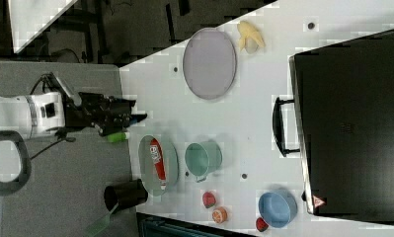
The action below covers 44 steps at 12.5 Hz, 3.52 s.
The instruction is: Pick ketchup from strainer and place it on the table
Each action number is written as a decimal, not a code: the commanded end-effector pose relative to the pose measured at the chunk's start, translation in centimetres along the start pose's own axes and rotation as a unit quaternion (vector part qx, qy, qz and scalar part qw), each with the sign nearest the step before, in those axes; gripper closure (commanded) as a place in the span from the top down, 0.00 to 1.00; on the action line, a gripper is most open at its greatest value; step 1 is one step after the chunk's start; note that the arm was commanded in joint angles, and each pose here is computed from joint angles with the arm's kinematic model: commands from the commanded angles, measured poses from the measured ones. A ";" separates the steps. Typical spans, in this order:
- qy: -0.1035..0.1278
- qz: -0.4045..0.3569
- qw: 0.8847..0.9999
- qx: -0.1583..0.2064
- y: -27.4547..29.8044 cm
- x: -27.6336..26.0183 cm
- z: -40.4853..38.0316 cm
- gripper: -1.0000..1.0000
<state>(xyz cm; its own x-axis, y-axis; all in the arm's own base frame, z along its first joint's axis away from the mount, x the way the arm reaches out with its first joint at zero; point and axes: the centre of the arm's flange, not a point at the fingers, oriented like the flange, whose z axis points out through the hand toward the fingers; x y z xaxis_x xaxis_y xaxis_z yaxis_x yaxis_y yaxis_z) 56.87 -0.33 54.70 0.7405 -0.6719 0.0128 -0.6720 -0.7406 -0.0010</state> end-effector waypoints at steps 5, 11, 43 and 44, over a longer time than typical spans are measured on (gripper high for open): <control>-0.027 -0.008 1.000 -0.010 1.5 -7.9 -2.7 1.00; -0.011 -0.174 0.985 -0.005 -10.9 -20.9 0.9 1.00; -0.040 -0.318 0.945 0.062 -21.1 -37.8 34.9 0.59; -0.040 -0.312 0.947 0.064 -20.9 -38.3 33.0 0.59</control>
<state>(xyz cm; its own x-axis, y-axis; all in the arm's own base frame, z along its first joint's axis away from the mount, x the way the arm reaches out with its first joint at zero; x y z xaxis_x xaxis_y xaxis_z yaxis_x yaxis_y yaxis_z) 43.21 39.31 17.35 0.9950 -0.0718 -0.0700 -0.0799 -0.9895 -0.1203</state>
